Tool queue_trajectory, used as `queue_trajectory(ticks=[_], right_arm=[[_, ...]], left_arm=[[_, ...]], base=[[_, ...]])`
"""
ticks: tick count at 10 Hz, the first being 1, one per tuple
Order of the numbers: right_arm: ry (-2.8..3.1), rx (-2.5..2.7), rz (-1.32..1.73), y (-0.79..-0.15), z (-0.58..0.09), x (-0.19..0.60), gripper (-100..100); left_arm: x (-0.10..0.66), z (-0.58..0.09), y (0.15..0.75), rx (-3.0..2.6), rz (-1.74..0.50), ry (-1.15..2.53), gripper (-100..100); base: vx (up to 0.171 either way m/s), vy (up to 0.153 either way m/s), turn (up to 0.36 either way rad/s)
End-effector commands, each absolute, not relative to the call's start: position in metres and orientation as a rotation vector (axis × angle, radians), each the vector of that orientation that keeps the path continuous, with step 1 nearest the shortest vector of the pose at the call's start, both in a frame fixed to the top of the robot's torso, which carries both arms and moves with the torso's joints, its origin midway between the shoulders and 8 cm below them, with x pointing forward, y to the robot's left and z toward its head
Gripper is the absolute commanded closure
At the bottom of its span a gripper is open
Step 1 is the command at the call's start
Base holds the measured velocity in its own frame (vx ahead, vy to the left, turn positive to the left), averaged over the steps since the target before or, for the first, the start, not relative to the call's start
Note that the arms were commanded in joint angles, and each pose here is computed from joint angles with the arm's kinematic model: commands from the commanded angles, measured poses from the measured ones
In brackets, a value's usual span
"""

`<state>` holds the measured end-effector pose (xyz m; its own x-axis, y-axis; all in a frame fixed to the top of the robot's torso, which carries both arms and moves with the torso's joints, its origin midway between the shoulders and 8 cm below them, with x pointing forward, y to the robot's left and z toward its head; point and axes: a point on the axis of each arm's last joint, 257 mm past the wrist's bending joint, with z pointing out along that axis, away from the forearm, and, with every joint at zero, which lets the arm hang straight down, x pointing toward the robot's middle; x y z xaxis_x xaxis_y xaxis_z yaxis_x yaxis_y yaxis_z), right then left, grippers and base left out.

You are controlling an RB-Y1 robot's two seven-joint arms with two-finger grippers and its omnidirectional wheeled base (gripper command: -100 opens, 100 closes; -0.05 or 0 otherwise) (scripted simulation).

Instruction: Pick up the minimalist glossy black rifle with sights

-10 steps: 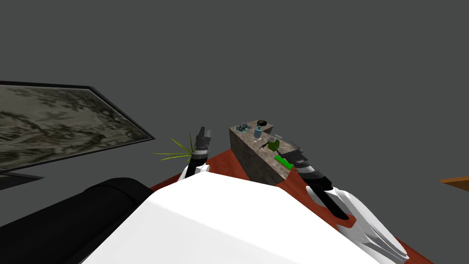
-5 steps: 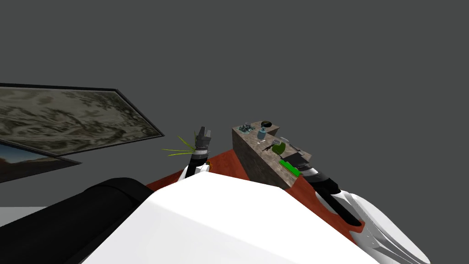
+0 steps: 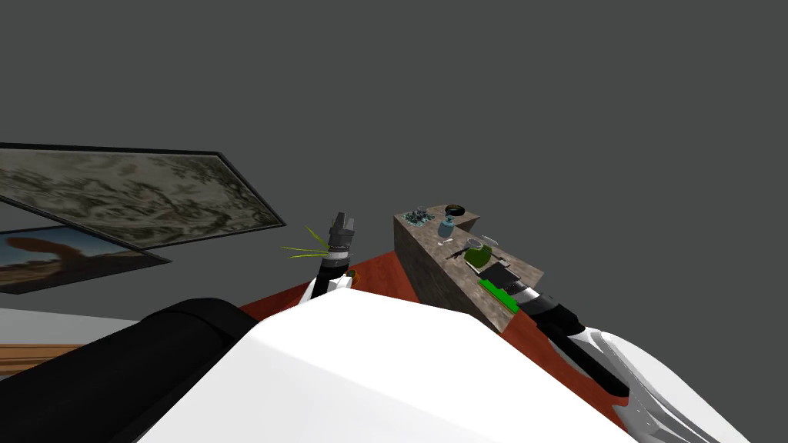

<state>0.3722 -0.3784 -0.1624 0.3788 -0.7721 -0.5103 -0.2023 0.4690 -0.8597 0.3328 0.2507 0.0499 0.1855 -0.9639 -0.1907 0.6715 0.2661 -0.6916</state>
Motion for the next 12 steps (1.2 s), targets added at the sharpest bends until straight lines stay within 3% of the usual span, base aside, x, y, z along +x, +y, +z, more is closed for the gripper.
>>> queue_trajectory(ticks=[1, 12], right_arm=[[1.164, -1.11, -0.493, -0.384, -0.172, 0.369, -100], [1.236, -1.646, -0.607, -0.443, -0.271, 0.308, -100]], left_arm=[[0.333, 0.05, 0.251, -0.519, -1.227, 0.681, 0], [0.333, 0.05, 0.251, -0.519, -1.227, 0.681, 0]], base=[[0.057, -0.009, 0.078], [0.085, -0.008, 0.12]])
